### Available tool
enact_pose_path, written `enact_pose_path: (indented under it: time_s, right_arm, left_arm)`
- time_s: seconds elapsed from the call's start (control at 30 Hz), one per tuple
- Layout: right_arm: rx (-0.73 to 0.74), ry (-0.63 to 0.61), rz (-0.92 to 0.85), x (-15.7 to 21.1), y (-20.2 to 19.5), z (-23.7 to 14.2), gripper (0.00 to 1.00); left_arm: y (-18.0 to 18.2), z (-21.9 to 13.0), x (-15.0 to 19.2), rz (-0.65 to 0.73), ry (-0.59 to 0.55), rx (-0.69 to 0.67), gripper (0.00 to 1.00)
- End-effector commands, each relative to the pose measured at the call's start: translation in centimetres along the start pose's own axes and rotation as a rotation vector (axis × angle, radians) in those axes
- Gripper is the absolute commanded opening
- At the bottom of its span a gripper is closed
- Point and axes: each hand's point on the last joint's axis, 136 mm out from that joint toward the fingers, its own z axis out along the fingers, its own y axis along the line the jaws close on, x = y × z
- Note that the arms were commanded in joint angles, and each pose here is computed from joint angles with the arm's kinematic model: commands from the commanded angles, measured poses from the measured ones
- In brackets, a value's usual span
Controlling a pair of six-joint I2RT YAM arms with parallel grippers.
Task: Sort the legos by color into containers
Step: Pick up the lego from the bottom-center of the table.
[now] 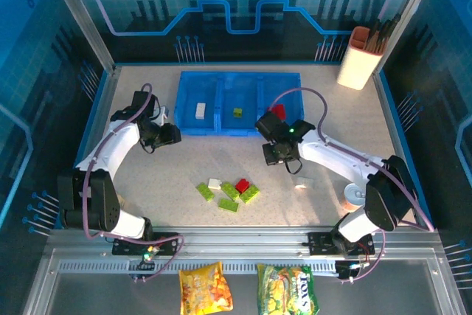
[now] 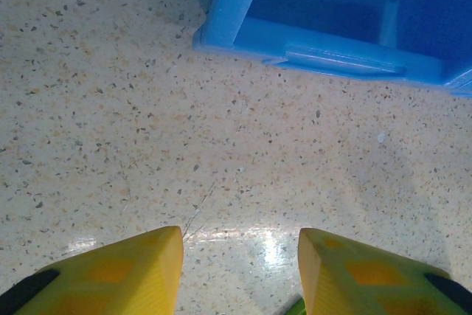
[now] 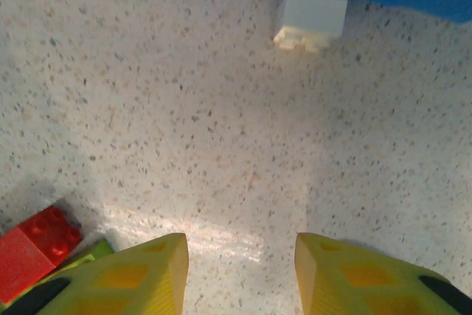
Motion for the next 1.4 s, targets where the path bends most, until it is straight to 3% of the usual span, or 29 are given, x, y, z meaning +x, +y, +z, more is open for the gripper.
enact_pose_path:
  time_s: [0.0,0.57,0.9,1.37]
  right_arm:
    - [0.017,0.003,0.0,1.6,0.8,-0.4,0.44]
    - [-0.041,0.122,-0.413,4.6,12.4,1.8,0.47]
    - [-0.05,0.192,-0.484,5.1,13.4,3.4,0.54]
    - [-0.026,0.248,-0.485,5.9,12.7,5.1,0.53]
  left_arm:
    - [-0.6,-0.5,0.4,0.015,0.003,0.031,0.46]
    - [-0.2,-0.1,0.7,0.016,0.018,0.012,0.46]
    - [0.2,-0.1,0.7,0.021,0.016,-0.017,0.46]
    - [0.2,0.0,0.6,0.021,0.023,-0.017,0.46]
